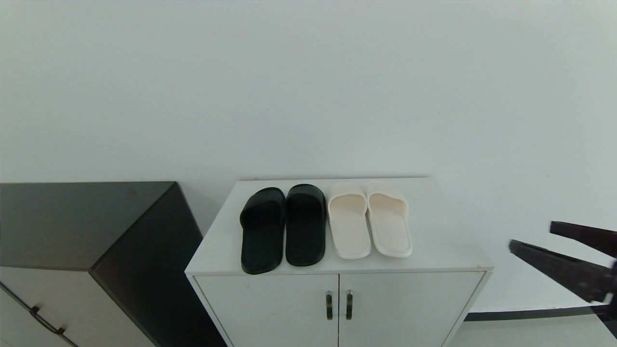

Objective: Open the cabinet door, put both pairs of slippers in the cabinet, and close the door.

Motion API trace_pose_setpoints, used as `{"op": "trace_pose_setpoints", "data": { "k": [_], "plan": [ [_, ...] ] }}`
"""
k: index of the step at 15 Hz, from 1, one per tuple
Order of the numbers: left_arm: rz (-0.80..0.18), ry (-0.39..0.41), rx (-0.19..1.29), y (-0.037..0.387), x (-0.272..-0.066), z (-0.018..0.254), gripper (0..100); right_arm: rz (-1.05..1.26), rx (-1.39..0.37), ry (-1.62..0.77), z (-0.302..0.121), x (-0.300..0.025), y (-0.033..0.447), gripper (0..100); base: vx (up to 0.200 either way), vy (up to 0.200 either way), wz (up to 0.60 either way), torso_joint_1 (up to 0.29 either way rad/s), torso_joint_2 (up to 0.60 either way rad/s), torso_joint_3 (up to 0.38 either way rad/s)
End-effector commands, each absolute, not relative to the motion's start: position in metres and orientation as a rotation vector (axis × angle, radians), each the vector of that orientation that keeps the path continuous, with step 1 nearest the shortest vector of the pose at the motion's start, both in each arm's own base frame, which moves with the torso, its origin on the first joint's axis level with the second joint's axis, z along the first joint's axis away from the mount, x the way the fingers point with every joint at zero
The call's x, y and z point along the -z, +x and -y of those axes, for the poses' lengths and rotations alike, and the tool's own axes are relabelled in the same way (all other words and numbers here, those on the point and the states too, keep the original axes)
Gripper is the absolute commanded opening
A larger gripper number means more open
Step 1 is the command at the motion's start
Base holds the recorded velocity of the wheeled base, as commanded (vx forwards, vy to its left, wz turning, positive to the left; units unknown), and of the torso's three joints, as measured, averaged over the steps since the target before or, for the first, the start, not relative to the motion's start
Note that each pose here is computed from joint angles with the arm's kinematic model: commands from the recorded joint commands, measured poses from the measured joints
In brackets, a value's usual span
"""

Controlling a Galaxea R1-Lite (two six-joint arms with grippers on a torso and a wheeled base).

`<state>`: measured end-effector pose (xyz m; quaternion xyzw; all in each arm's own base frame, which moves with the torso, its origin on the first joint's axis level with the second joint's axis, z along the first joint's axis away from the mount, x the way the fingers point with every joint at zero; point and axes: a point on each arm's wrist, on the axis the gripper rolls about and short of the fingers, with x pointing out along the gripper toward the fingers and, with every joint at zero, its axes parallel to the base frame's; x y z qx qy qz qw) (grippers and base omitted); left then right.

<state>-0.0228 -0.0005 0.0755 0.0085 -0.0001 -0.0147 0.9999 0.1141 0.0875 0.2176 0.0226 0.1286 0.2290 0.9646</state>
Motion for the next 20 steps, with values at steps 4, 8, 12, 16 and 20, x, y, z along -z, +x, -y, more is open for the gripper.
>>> {"op": "trace_pose_setpoints", "data": {
  "k": [4,8,12,16,20],
  "plan": [
    [-0.001,0.017,0.029,-0.023,-0.076,0.001,0,-0.263,-0.267,0.013,-0.221,-0.201,0.199,100,0.000,0.000,0.00,0.000,0.00,0.000],
    [-0.001,0.017,0.029,-0.023,-0.076,0.001,0,-0.264,-0.173,-0.015,-0.258,-0.180,0.234,100,0.000,0.000,0.00,0.000,0.00,0.000],
    [-0.001,0.017,0.029,-0.023,-0.076,0.001,0,-0.264,-0.126,-0.010,-0.265,-0.149,0.267,100,0.000,0.000,0.00,0.000,0.00,0.000],
    [-0.001,0.017,0.029,-0.023,-0.076,0.001,0,-0.266,-0.103,0.007,-0.271,-0.132,0.304,100,0.000,0.000,0.00,0.000,0.00,0.000],
    [-0.001,0.017,0.029,-0.023,-0.076,0.001,0,-0.259,-0.094,0.015,-0.279,-0.123,0.327,100,0.000,0.000,0.00,0.000,0.00,0.000]
  ]
}}
